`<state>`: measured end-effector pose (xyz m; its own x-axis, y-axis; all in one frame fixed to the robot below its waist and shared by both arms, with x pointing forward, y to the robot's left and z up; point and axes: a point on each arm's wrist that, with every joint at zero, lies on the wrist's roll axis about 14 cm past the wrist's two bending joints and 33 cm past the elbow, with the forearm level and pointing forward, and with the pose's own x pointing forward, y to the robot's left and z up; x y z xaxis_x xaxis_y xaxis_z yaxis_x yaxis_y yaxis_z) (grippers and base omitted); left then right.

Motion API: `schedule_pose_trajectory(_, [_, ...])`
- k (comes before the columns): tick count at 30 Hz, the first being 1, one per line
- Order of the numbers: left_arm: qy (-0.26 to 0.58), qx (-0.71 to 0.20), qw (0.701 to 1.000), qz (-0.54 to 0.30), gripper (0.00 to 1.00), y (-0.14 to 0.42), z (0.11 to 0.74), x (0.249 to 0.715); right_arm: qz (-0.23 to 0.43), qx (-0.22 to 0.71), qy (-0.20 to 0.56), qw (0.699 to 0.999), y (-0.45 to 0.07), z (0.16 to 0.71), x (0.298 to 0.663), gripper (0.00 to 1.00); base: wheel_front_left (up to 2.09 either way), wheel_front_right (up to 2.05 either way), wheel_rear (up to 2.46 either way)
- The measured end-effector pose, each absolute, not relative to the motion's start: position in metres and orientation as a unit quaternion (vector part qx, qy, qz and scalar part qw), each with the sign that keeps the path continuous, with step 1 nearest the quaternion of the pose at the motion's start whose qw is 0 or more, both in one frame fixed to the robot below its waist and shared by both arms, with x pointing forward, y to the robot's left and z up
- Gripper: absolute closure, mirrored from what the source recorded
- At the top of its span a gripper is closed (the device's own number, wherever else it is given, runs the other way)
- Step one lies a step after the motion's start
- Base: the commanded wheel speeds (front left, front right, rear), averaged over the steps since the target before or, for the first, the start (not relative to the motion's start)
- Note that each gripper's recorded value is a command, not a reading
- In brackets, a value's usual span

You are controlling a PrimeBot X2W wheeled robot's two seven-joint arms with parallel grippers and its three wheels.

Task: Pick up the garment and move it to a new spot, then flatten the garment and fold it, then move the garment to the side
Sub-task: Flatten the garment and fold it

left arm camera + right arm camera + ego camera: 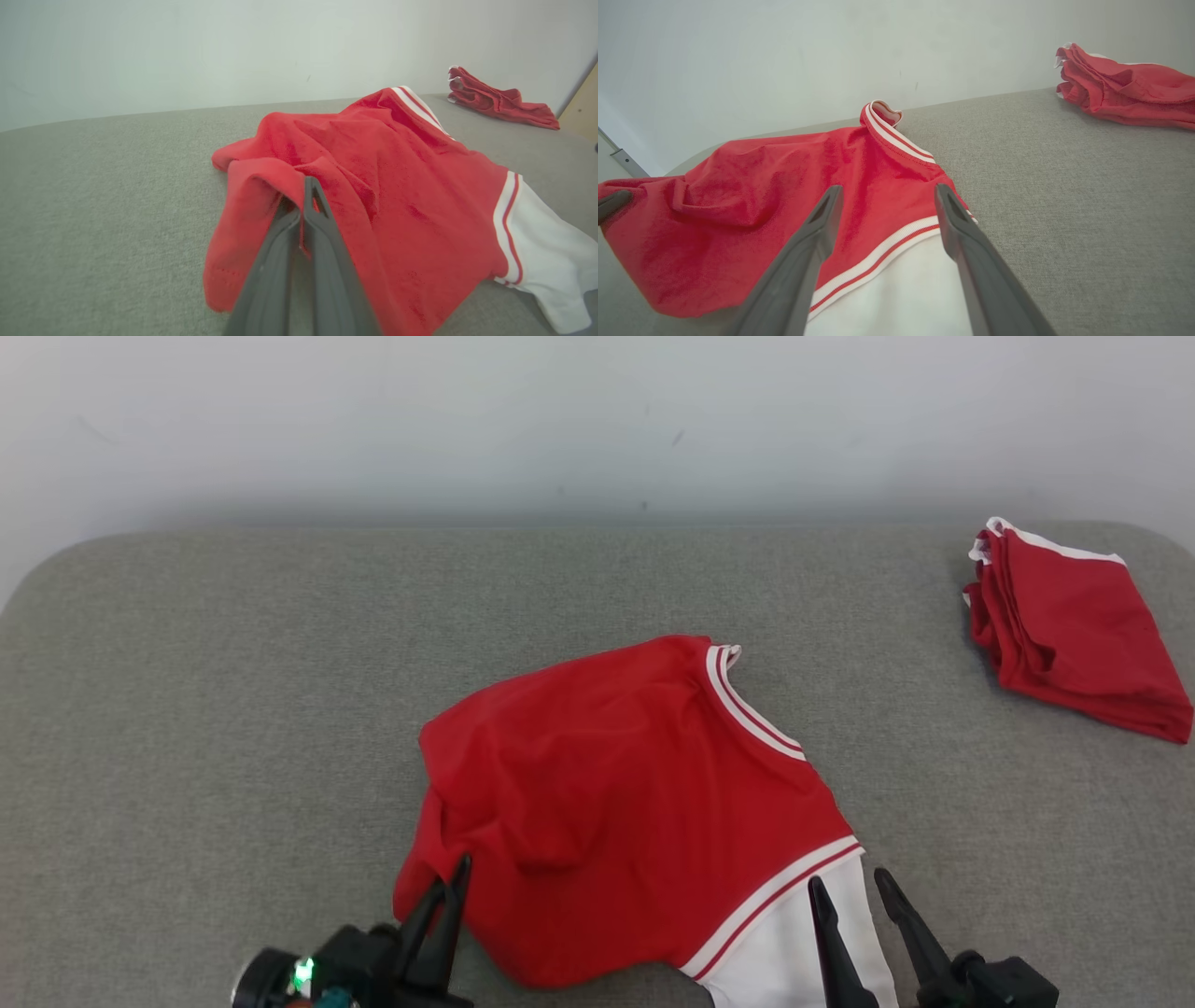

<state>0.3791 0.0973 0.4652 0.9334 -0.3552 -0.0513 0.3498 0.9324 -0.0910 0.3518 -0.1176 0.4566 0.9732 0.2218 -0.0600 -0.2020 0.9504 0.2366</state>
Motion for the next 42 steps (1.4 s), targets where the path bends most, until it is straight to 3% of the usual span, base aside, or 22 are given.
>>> schedule_pose_trajectory(10, [0.016,0.001,0.973,-0.232,1.00,0.077,0.486,0.441,0.088,0.108,0.033,0.990,-0.131,0.461,0.367,0.00,0.00,0.00,0.00])
schedule_pose_trajectory(19, [0.060,0.057,0.958,-0.275,1.00,0.055,0.468,0.503,0.037,0.108,0.055,0.992,-0.163,0.445,0.365,0.00,0.00,0.00,0.00])
schedule_pose_trajectory(26, [0.100,0.083,0.946,-0.298,1.00,0.038,0.444,0.525,0.010,0.106,0.081,0.991,-0.178,0.429,0.356,0.00,0.00,0.00,0.00])
schedule_pose_trajectory(27, [0.100,0.083,0.945,-0.299,0.62,0.036,0.443,0.526,0.008,0.105,0.084,0.991,-0.179,0.427,0.356,0.00,0.00,0.00,0.00])
schedule_pose_trajectory(28, [0.097,0.084,0.946,-0.299,0.00,0.036,0.445,0.528,0.007,0.105,0.086,0.991,-0.179,0.426,0.356,0.00,0.00,0.00,0.00])
schedule_pose_trajectory(36, [0.051,0.045,0.962,-0.265,0.00,0.050,0.478,0.530,0.027,0.107,0.087,0.990,-0.167,0.425,0.361,0.00,0.00,0.00,0.00])
schedule_pose_trajectory(42, [0.010,0.009,0.972,-0.235,0.00,0.071,0.494,0.495,0.056,0.108,0.084,0.989,-0.148,0.427,0.365,0.00,0.00,0.00,0.00])
